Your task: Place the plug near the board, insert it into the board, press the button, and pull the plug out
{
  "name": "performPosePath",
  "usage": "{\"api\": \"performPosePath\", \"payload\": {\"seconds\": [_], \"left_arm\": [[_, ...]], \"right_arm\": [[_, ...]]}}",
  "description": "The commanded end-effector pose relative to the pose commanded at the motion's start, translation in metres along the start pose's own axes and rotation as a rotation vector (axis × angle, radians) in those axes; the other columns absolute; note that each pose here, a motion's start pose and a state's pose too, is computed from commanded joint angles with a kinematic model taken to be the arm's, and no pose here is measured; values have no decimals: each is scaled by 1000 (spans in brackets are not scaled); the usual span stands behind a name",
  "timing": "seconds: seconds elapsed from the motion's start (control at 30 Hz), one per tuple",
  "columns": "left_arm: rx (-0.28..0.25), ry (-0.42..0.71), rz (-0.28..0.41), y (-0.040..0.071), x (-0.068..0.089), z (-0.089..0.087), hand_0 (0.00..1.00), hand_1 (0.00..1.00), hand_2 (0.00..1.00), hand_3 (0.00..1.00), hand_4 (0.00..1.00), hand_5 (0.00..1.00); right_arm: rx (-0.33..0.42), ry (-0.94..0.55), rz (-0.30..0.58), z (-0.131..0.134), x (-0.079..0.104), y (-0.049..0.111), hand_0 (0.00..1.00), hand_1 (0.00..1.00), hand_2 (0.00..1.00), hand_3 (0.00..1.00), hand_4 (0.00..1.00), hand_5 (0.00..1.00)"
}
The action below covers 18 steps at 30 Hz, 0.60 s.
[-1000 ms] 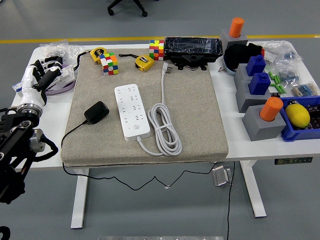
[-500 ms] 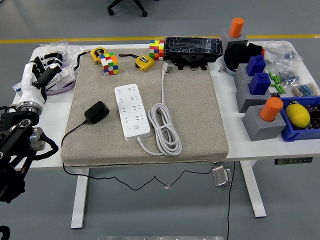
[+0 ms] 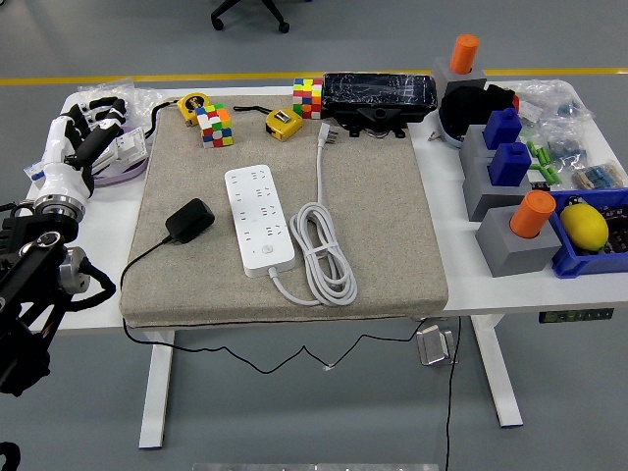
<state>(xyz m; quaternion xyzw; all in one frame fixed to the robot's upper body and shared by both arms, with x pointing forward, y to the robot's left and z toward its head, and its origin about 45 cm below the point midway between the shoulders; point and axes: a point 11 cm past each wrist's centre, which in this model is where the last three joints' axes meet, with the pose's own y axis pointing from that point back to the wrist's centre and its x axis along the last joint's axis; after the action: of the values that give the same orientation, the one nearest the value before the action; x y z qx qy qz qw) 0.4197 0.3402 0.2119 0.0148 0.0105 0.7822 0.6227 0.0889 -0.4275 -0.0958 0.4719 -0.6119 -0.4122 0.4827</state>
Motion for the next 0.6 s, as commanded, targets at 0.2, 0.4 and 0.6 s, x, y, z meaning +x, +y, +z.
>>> {"api": "performPosePath", "payload": {"seconds": [0.2,0.4,0.6], "left_arm": [[-13,2,-7,0,-1,4,634,657,593,574,705,317],[-15,11,-24,0,-4,5,635,657,593,574,706,318],[-18,10,-24,0,-4,6,634,658,593,574,708,319]], "right_arm": [[11,1,4,-5,2,1,608,675,686,576,915,445],[6,1,6,-2,1,0,610,674,686,577,916,445],[3,8,5,-3,1,0,609,674,687,574,915,445]]}}
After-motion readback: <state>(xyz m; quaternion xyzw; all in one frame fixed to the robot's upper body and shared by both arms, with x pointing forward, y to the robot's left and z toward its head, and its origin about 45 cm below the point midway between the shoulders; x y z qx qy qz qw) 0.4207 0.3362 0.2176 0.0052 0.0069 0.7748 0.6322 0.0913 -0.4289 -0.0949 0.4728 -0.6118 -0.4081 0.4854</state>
